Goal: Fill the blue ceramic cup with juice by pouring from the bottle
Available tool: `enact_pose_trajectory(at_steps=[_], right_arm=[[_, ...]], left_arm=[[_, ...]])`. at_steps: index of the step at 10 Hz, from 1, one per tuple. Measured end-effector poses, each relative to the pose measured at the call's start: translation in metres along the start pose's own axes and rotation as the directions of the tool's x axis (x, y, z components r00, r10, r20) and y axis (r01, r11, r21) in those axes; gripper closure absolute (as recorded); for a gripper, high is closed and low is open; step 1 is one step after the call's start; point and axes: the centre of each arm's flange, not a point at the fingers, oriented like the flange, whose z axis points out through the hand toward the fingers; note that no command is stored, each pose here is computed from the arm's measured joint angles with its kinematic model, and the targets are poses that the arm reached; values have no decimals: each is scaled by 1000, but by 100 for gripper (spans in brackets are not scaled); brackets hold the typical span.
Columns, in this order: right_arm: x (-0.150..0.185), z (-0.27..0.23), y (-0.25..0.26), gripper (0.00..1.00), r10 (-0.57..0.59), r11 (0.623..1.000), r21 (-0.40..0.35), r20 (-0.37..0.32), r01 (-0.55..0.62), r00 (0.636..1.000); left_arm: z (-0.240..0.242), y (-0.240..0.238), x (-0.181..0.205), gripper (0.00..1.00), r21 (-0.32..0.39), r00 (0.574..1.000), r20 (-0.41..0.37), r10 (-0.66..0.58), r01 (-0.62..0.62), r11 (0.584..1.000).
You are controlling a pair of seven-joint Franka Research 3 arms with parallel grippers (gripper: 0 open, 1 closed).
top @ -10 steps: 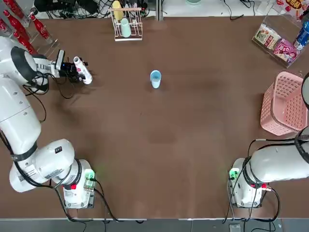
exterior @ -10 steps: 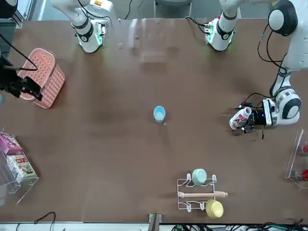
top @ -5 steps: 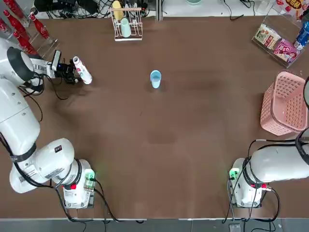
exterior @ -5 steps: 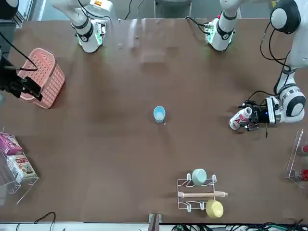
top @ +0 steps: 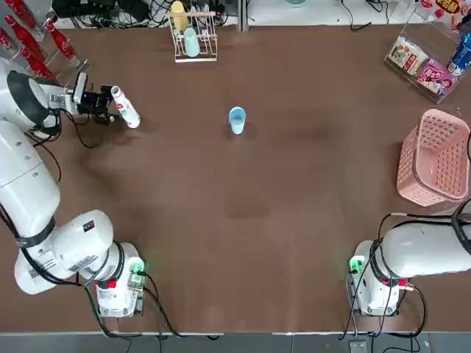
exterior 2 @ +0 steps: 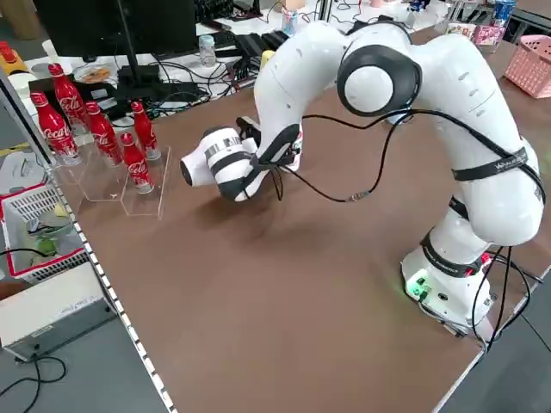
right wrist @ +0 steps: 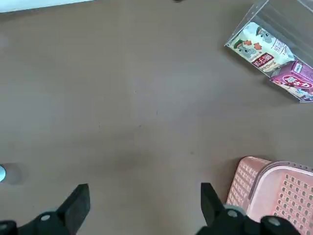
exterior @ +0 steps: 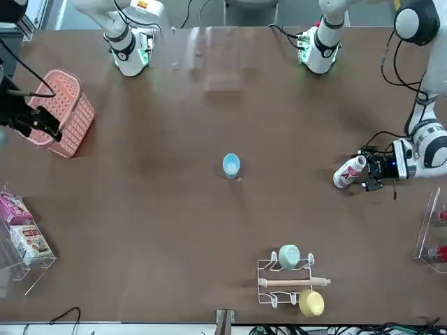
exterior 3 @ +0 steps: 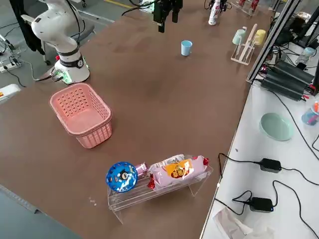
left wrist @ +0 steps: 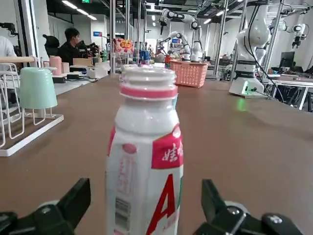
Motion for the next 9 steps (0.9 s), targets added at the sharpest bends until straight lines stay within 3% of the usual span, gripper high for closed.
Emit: enact_pose_trajectory(at_steps=[4, 7, 9], right_arm=[[-1, 1, -1, 0, -2, 1000, -2, 10, 2, 1000], [-1, 2, -1, 0, -2, 1000, -2, 12, 2, 1000], [-2, 2, -1, 0, -3, 1000, -2, 13, 3, 1000]], left_arm=[[-46, -13, 28, 0, -23, 991, 131, 36, -33, 999], [-82, -45, 122, 0, -57, 956, 292, 16, 0, 998], [-72, -55, 193, 0, -50, 925, 379, -42, 66, 997]])
